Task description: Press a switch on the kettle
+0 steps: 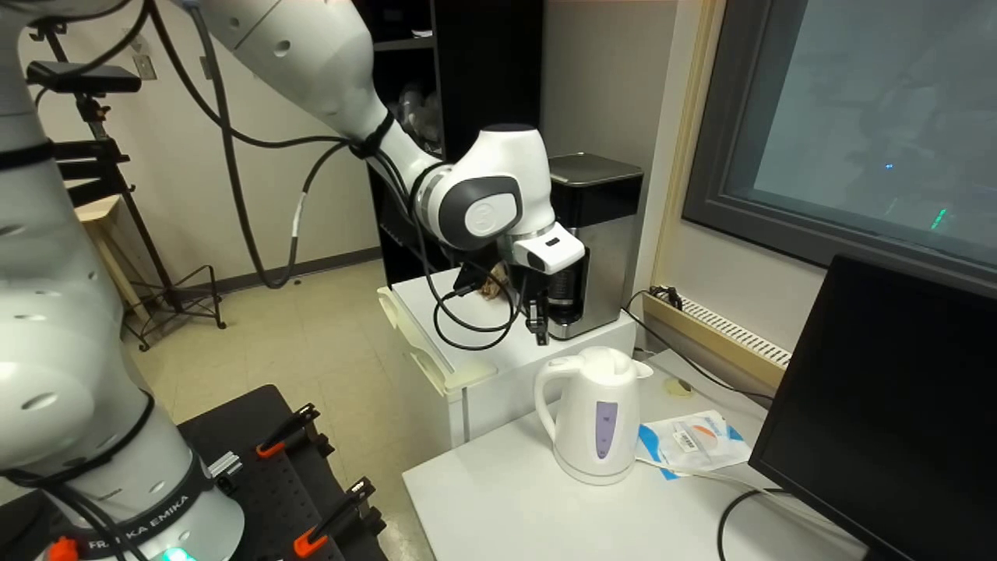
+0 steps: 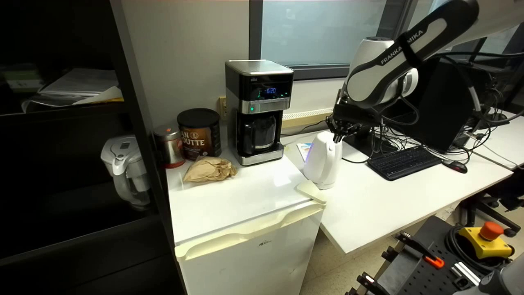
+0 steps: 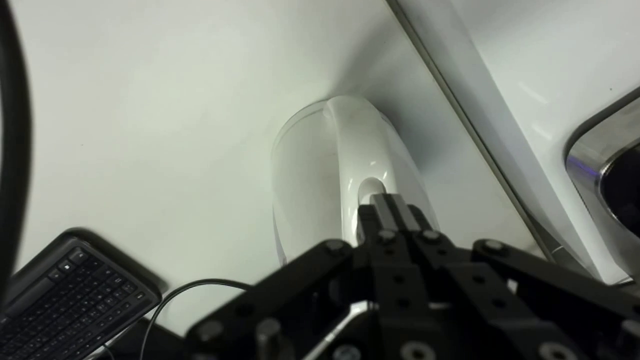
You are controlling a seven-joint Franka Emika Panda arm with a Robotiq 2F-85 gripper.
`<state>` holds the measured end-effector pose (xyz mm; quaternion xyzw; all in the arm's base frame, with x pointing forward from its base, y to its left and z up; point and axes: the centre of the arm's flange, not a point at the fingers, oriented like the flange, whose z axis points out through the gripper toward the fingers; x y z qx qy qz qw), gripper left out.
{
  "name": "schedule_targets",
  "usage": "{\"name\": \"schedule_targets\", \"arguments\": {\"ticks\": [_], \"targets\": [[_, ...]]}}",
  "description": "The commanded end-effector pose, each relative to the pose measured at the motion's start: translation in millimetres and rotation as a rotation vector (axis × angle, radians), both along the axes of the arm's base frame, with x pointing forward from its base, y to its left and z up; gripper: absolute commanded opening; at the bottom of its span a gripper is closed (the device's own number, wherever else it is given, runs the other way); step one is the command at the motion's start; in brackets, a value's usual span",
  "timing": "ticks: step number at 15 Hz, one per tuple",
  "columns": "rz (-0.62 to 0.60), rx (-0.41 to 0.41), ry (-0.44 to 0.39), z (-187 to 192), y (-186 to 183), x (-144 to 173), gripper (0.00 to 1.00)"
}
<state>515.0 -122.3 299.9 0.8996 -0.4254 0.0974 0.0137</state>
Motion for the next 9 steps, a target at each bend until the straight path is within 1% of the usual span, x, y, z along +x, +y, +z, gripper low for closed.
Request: {"name": "schedule_targets", "arguments": {"ticks": [1,9], "targets": [[-0.022,-0.027,-0.003,-11,1,17,0.01],[-0.056,-0.049,0.019,-30,-2,30,0.01]]}}
